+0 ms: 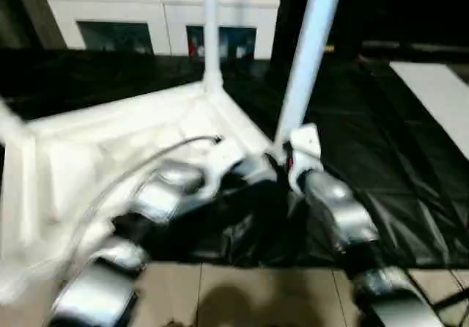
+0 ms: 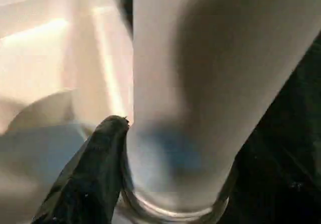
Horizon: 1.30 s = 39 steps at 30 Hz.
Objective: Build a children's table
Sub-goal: Rotate leg to tighten
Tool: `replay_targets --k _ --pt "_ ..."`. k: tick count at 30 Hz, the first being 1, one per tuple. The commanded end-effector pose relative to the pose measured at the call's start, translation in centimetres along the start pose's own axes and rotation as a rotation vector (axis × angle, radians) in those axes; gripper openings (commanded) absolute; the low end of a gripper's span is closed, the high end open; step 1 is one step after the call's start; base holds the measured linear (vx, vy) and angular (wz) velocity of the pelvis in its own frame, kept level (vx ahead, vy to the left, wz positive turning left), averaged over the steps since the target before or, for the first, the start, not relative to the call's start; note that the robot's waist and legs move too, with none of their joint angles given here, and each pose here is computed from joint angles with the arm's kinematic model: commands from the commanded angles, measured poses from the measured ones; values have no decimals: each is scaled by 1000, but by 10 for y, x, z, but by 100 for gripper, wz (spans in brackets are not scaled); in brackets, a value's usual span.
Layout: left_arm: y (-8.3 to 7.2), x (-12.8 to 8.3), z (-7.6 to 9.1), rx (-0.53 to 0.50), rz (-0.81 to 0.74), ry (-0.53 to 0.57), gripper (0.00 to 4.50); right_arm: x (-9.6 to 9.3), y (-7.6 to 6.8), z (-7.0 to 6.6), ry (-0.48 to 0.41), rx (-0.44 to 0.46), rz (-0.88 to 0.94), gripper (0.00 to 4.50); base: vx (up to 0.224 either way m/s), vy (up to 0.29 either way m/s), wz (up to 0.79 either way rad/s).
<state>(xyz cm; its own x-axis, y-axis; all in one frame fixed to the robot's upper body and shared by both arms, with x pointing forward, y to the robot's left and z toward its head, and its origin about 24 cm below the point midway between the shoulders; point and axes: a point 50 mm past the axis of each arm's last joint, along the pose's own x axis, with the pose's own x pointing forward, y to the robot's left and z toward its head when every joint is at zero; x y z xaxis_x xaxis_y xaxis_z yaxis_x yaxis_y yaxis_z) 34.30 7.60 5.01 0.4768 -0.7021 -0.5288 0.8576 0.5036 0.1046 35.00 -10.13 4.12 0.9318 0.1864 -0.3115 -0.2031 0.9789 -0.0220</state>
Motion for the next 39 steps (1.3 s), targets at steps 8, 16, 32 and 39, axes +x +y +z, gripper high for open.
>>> replay_targets --k 8,16,32,39 --pt "13 -12 13 99 44 -46 0 -4 6 9 -132 -10 94 342 0 0 0" --pt "6 -32 -6 189 -142 -20 0 -36 -39 8 -115 -199 389 370 0 0 0" --pt "-4 -55 -19 242 -389 22 0 -68 -48 -9 8 -362 811 370 0 0 0" --pt "-3 -56 -18 240 -394 25 0 -64 -47 -9 5 -347 810 334 0 0 0"
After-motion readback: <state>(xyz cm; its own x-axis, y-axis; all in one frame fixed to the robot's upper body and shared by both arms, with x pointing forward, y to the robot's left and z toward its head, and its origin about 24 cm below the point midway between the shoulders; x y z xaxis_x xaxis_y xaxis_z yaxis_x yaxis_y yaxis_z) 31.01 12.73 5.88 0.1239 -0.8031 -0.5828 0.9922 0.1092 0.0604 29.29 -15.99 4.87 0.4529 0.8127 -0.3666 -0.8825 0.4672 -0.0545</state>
